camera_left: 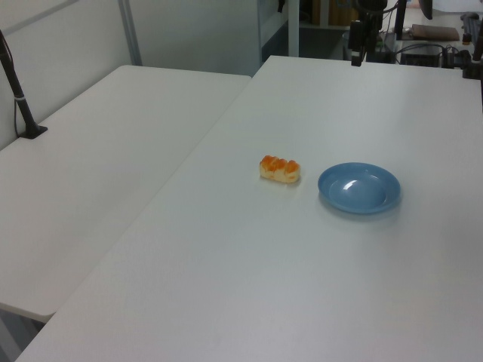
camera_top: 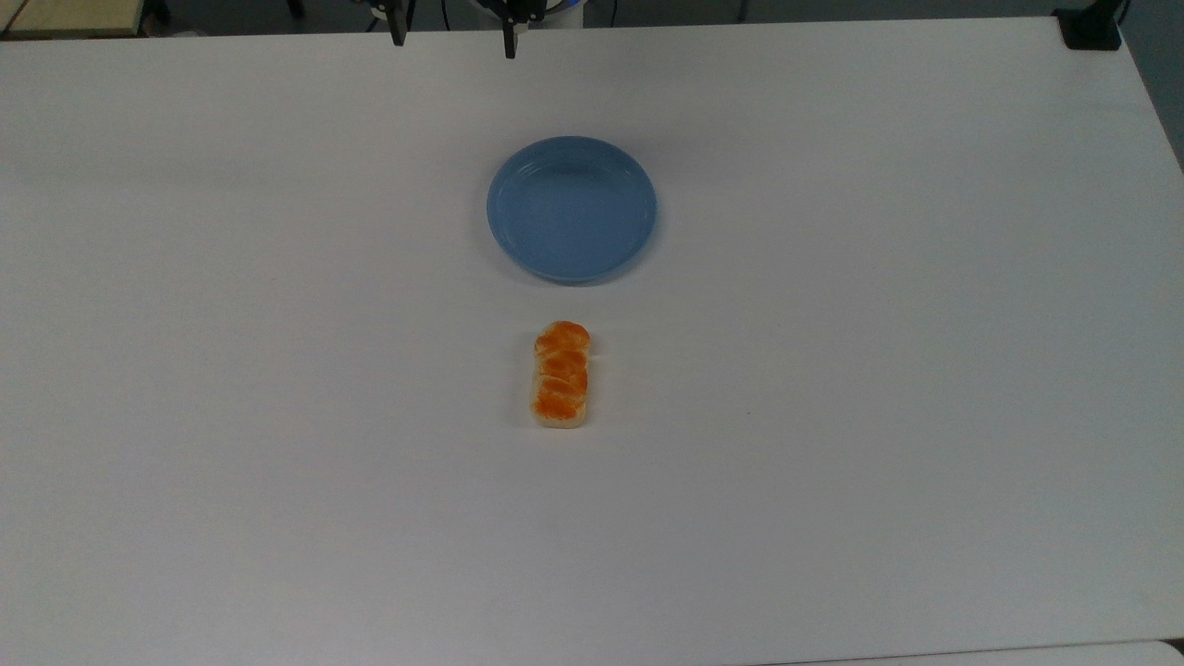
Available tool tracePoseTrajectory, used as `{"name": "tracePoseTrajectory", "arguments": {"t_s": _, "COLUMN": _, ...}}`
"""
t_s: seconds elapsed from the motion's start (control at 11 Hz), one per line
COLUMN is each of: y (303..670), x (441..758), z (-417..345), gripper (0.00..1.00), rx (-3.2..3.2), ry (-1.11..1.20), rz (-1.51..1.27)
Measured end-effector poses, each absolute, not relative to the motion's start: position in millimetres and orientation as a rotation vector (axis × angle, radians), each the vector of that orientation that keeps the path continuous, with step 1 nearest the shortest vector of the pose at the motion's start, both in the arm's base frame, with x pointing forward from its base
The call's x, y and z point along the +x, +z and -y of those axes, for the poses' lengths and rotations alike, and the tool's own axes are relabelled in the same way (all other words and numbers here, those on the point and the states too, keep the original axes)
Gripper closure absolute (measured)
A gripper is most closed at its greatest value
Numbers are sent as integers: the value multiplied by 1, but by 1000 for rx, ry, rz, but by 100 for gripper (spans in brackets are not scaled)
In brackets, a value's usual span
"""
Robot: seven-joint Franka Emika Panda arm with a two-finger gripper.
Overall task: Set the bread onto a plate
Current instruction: 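Move the open gripper toward the orange bread roll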
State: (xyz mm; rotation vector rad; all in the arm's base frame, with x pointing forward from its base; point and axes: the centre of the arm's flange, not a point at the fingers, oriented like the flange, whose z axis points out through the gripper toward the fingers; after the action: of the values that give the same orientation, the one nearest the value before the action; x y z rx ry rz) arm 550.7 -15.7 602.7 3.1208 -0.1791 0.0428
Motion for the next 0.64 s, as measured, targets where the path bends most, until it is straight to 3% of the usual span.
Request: {"name": "tracePoseTrajectory", "arguments": {"t_s": 0.64, "y": 595, "x": 550, "z": 16, "gripper": 0, "rx": 3121, "ry": 18, "rz": 165}}
